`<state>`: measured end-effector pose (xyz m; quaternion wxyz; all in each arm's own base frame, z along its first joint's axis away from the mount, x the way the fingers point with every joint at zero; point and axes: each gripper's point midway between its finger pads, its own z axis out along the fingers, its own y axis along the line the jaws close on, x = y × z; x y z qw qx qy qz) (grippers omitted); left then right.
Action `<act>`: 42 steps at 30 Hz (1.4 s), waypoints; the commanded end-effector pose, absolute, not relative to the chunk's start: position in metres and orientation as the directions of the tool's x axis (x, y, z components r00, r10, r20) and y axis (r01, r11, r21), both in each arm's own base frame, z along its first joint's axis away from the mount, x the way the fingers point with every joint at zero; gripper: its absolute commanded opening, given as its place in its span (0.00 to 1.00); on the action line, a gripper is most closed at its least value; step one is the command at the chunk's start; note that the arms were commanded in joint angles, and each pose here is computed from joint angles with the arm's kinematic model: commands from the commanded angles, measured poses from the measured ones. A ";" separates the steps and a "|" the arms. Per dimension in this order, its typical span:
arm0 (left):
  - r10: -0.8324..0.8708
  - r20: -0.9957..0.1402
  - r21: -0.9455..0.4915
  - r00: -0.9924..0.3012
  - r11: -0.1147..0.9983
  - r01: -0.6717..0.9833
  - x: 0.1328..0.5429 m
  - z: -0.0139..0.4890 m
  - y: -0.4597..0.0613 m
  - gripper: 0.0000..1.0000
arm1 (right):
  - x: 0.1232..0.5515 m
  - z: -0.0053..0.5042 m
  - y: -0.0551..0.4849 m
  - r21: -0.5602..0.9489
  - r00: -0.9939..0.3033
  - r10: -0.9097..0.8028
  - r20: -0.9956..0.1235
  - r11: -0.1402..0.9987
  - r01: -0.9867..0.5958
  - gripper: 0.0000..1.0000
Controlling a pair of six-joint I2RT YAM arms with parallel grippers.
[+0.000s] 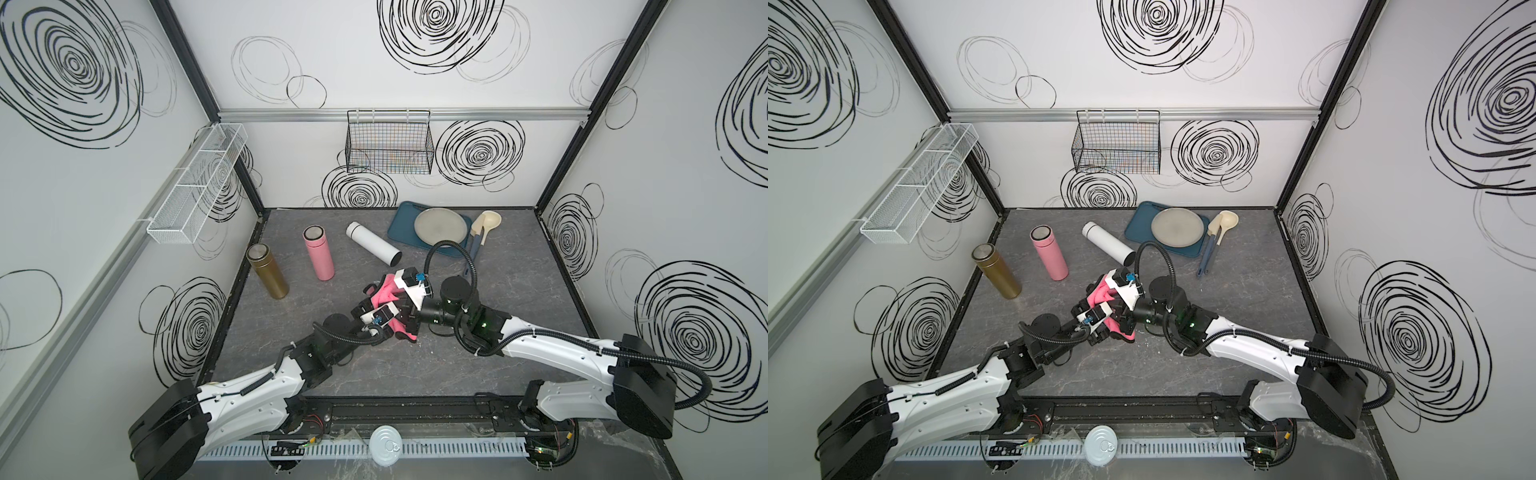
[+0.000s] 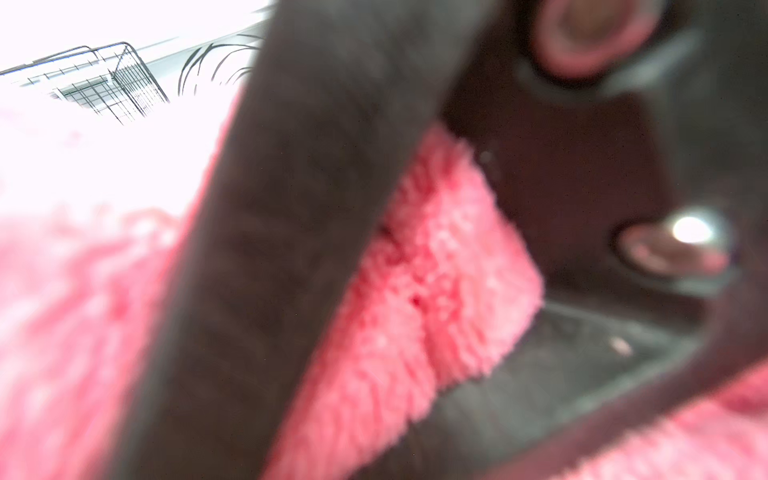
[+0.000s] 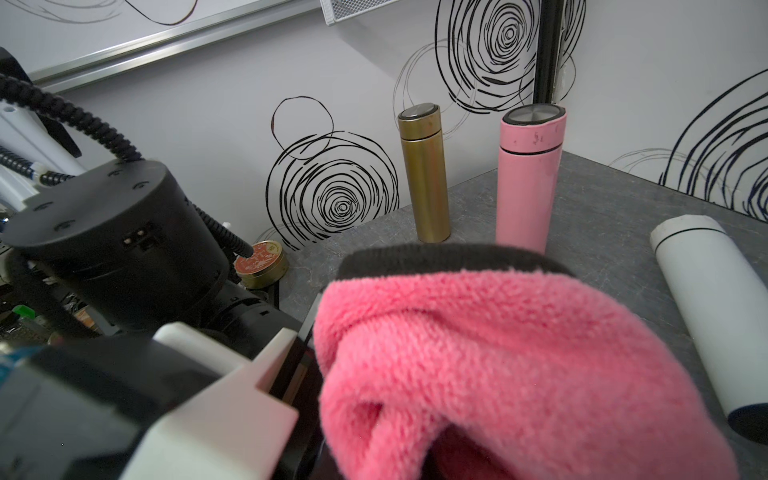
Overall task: Wipe the surface of the thermos
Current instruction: Wipe the dirt from the surface of the thermos.
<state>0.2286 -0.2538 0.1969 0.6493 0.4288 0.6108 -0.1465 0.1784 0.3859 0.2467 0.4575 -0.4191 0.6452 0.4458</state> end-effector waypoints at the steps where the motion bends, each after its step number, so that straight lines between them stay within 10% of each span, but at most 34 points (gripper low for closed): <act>1: -0.056 -0.833 0.377 0.550 0.670 0.640 0.202 0.347 -0.252 0.00 | 0.156 0.175 0.387 0.232 -0.311 -0.352 -0.883 0.249 -0.940 0.00; 42: -0.117 -0.820 0.366 0.560 0.645 0.671 0.194 0.352 -0.254 0.00 | 0.189 0.161 0.356 0.275 -0.382 -0.283 -0.880 0.351 -0.895 0.00</act>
